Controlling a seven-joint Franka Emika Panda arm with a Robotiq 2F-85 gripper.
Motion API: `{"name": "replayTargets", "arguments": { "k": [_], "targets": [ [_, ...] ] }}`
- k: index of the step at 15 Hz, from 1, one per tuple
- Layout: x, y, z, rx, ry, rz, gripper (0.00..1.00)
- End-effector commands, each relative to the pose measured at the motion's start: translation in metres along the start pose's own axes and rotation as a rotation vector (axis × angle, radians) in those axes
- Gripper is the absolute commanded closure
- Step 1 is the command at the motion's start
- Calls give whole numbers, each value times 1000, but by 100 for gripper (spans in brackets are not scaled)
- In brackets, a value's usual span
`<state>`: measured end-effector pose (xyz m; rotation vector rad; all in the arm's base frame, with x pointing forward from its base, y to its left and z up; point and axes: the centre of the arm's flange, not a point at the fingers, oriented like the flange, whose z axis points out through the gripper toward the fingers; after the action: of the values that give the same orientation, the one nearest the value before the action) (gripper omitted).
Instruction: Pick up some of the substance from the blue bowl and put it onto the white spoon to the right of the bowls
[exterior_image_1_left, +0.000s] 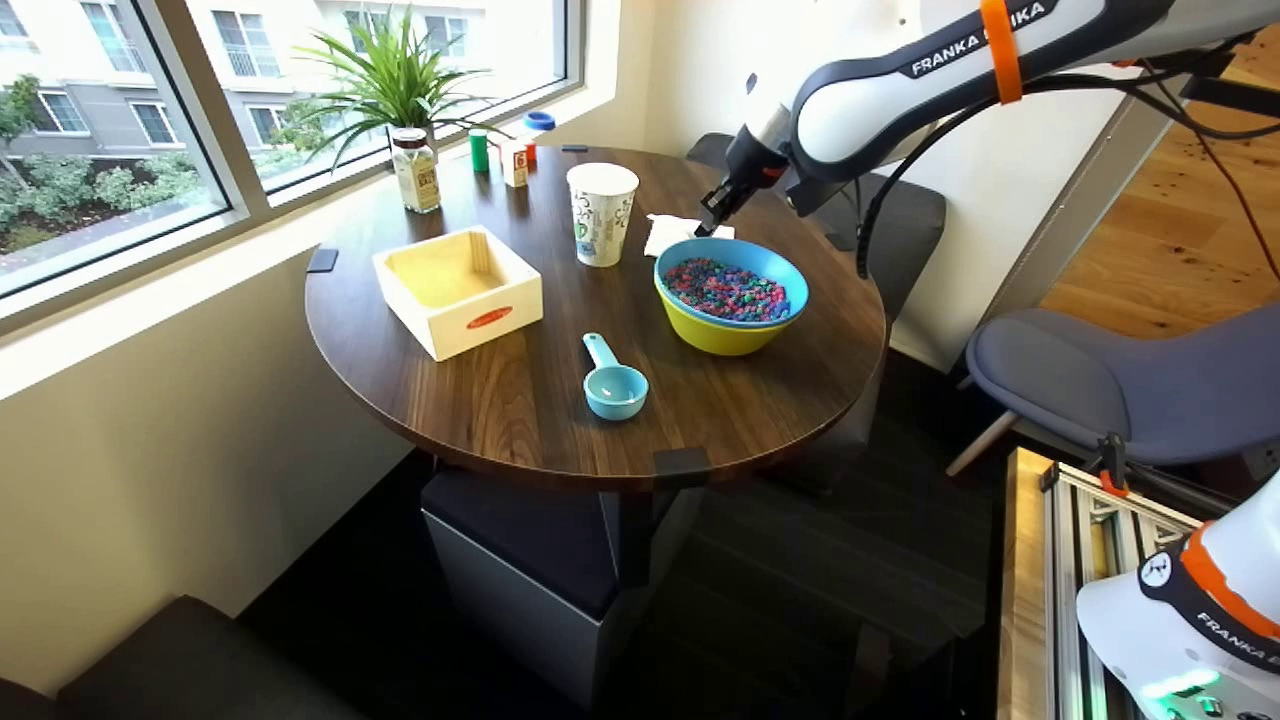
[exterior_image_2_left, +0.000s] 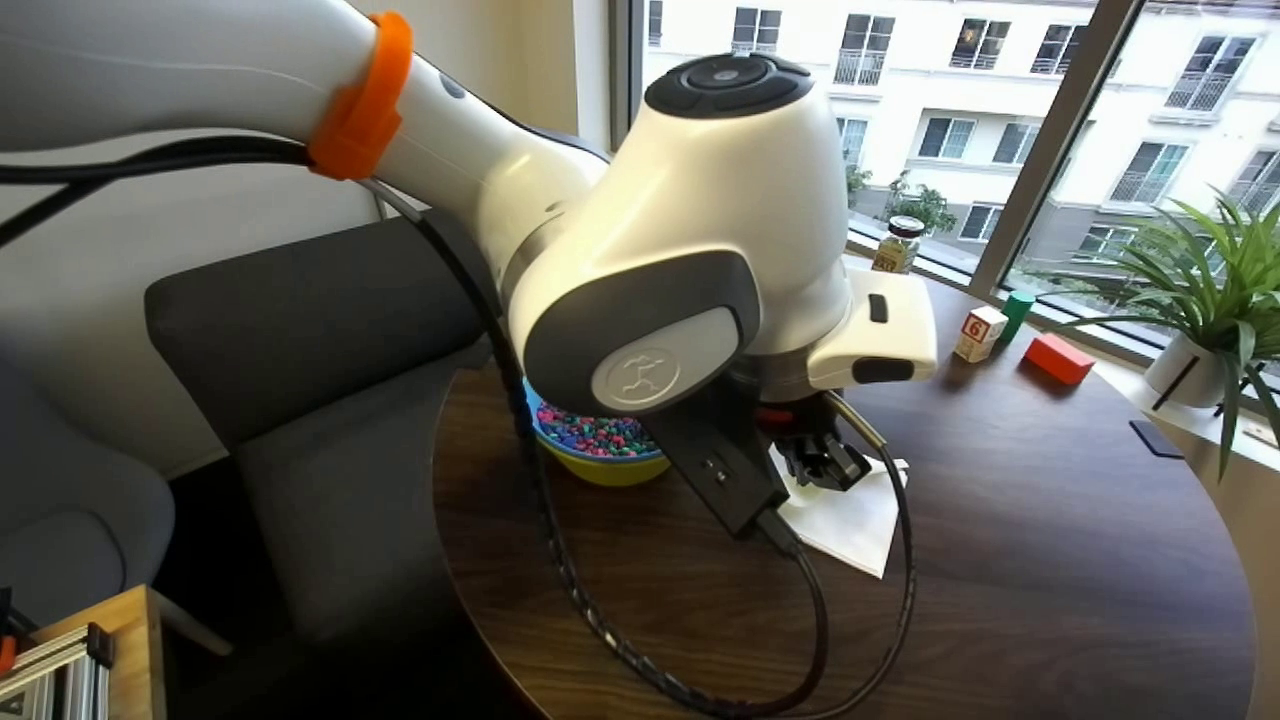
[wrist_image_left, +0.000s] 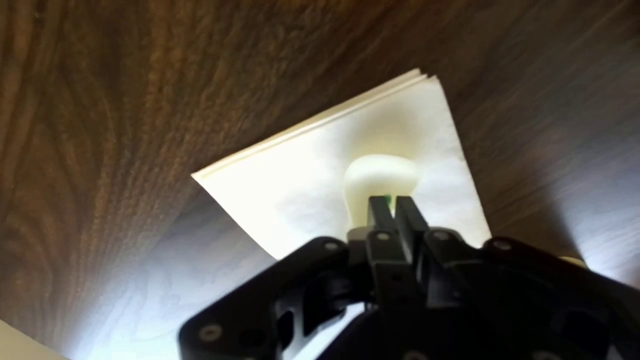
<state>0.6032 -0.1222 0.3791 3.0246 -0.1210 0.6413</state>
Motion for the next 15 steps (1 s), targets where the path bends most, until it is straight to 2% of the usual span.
{"name": "replayTargets", "arguments": {
  "k": [1,5,9,10,12,15],
  "targets": [
    [1,-3,5,-7,6,0,64],
    [3,-5,-1,-7,17,-5,37],
    [10,-25,-38,28,66,-39,6],
    [11,-33,-50,37,82,-56,2],
    [13,-48,-71,39,102,-85,0],
    [7,-68,-95,97,48,-107,0]
  ]
}}
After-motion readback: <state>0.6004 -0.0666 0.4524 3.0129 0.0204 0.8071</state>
